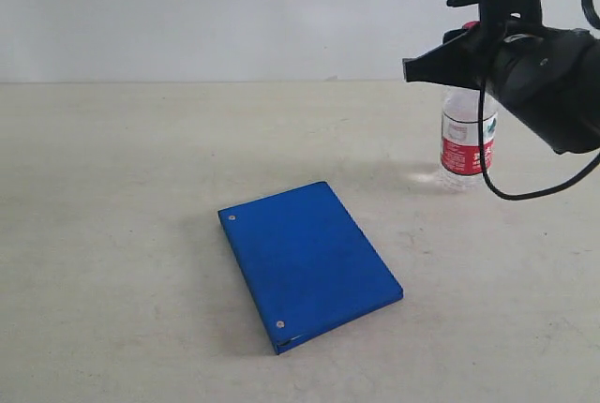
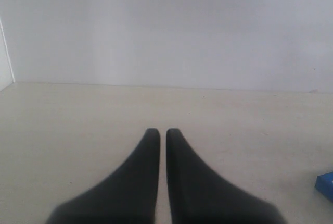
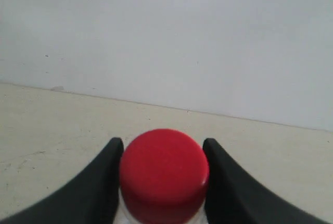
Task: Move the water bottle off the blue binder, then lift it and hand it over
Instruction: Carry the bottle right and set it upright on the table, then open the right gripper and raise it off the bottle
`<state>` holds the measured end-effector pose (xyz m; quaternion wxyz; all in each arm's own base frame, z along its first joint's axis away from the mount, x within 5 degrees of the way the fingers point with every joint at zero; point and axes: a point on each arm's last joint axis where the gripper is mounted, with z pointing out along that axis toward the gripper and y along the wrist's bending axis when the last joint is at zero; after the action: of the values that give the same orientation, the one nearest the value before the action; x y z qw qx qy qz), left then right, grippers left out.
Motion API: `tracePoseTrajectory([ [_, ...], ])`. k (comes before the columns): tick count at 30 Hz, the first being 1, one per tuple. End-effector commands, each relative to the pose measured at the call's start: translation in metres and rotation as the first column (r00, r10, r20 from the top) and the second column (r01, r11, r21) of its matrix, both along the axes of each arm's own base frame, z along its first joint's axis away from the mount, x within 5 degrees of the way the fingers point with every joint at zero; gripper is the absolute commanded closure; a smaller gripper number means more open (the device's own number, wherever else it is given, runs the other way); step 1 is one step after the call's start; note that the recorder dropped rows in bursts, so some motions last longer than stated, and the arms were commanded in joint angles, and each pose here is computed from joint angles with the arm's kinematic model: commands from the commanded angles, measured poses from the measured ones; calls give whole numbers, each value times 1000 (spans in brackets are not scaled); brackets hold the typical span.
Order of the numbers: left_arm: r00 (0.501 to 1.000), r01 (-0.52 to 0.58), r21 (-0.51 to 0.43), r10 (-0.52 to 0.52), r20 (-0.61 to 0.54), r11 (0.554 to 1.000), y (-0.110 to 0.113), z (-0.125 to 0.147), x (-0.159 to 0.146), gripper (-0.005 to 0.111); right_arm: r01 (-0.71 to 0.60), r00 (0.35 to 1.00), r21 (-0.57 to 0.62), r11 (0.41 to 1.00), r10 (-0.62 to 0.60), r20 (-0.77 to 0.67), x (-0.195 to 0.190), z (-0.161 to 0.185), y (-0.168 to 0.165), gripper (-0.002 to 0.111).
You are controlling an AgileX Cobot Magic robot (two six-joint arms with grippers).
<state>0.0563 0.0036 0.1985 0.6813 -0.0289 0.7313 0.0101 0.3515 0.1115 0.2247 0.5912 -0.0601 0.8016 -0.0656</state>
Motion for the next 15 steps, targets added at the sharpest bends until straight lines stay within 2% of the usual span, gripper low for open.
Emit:
tracePoseTrajectory([
  [1, 1000, 1, -4, -1, 10, 1000, 0, 1, 0, 102, -19, 1000, -25, 1000, 19, 2, 0, 2, -2, 63],
  [7, 1000, 1, -4, -1, 10, 1000, 0, 1, 0, 102, -2, 998, -26, 1000, 3, 58, -3, 17, -5, 63],
  [15, 1000, 1, -4, -1, 10, 1000, 0, 1, 0, 102, 1, 977, -25, 1000, 5, 211, -24, 74, -15, 63],
])
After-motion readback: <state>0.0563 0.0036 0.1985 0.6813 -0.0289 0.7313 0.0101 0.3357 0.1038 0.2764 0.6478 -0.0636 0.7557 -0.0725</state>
